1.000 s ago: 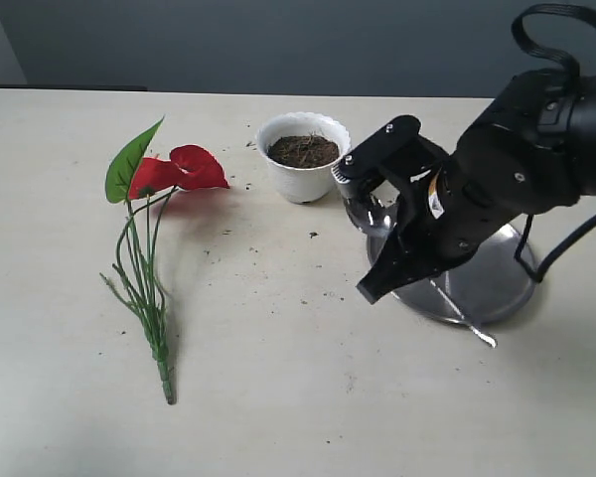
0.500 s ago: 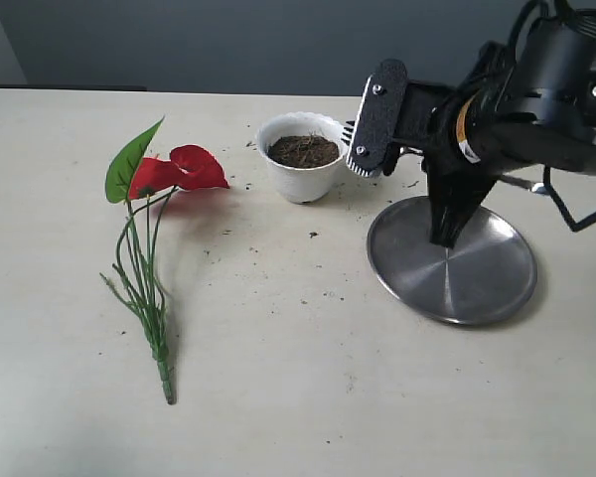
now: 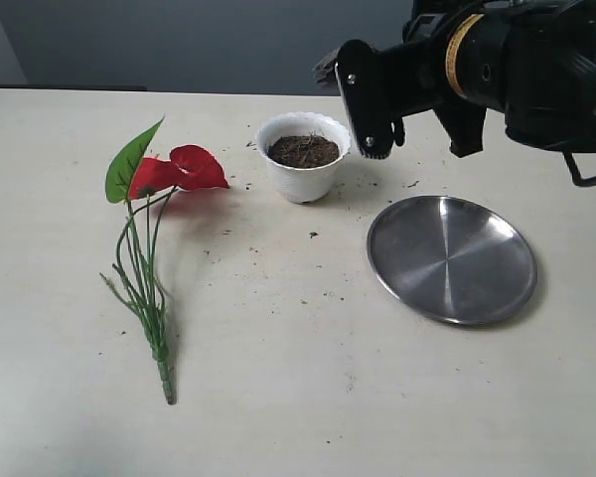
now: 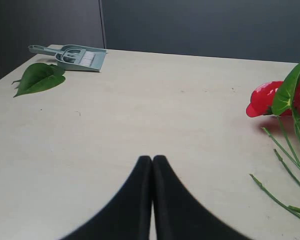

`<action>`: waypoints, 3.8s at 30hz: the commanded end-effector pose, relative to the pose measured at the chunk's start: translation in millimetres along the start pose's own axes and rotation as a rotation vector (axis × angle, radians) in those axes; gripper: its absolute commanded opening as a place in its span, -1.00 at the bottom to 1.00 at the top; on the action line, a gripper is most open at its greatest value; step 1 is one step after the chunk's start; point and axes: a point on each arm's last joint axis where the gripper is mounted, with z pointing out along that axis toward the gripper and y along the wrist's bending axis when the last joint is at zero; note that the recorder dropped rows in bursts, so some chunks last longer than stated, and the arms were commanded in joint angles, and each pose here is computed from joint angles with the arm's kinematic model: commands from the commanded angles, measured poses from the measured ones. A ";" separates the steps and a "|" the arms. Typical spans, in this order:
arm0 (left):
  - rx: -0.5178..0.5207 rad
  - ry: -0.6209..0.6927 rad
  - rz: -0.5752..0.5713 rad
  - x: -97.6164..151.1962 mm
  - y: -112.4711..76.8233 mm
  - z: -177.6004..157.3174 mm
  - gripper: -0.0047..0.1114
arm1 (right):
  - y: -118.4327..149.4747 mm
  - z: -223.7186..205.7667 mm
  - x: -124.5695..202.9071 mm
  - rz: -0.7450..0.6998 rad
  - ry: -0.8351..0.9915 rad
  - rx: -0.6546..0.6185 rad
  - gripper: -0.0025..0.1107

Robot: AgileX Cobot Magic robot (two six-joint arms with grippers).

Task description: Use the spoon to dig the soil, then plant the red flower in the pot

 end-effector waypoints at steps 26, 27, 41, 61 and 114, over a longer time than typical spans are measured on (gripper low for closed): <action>0.011 -0.005 -0.007 0.9 -0.7 0.2 -0.91 | -6.7 -3.8 12.7 -0.393 0.125 0.016 -0.97; 0.011 -0.005 -0.007 0.9 -0.7 0.2 -0.91 | -6.7 -3.8 12.5 -0.417 0.122 0.015 -0.97; 0.011 -0.005 -0.007 0.9 -0.7 0.2 -0.91 | 0.6 5.5 7.7 -0.727 0.119 -0.035 -0.97; 0.011 -0.005 -0.007 0.9 -0.7 0.2 -0.91 | 5.9 26.7 -11.5 -1.063 0.079 0.052 -0.97; 0.011 -0.005 -0.007 0.9 -0.7 0.2 -0.91 | 19.6 178.5 -80.1 -1.216 -0.018 0.030 -0.97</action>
